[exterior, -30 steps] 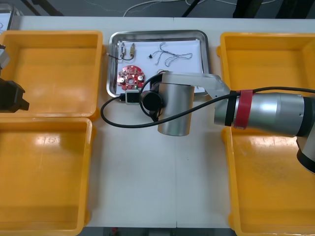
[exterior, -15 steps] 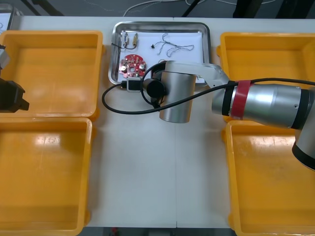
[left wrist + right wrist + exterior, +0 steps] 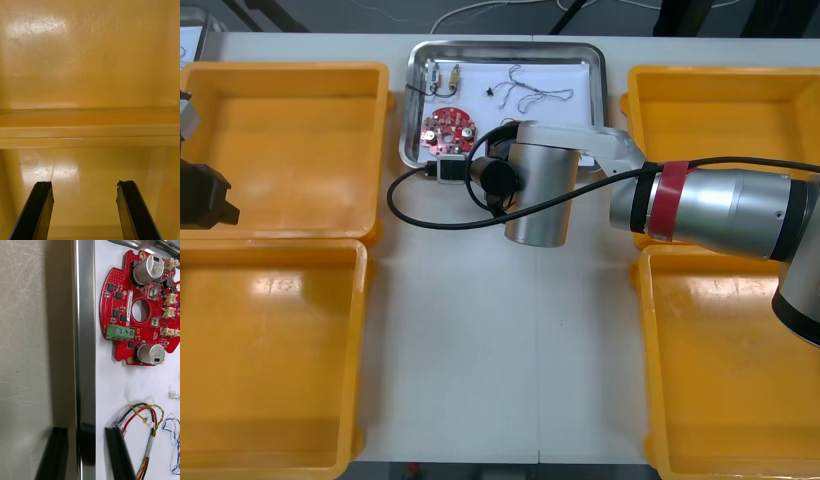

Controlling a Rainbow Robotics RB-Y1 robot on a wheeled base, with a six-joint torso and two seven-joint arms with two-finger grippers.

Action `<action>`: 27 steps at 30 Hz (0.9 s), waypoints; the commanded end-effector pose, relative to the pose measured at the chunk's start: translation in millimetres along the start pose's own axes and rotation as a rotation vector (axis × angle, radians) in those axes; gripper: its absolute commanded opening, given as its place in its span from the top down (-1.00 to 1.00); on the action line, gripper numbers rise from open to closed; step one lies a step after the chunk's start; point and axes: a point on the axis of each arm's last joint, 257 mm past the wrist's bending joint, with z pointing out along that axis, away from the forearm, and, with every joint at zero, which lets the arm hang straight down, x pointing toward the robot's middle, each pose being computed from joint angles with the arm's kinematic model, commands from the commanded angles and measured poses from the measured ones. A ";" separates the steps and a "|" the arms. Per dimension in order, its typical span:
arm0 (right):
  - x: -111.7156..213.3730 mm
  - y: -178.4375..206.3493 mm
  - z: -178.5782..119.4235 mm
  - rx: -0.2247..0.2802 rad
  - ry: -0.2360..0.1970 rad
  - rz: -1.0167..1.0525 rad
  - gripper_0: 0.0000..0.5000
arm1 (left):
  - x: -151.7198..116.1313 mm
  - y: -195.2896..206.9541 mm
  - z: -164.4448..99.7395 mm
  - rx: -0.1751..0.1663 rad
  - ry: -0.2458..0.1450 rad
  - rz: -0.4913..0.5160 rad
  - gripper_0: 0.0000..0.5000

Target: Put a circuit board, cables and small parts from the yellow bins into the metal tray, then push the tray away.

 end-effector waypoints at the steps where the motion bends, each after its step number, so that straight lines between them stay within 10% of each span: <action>1: -27.4 -24.2 -10.9 0.034 -0.039 -0.045 -1.00 | -1.4 23.9 -10.0 -0.053 -0.013 -0.082 -1.00; 13: -24.4 -33.1 -47.4 0.018 0.059 -0.029 -1.00 | -1.4 23.9 -10.0 -0.053 -0.013 -0.082 -1.00; 27: 14.2 -6.0 -113.7 -0.129 0.178 0.271 -1.00 | -1.4 23.9 -10.0 -0.053 -0.013 -0.082 -1.00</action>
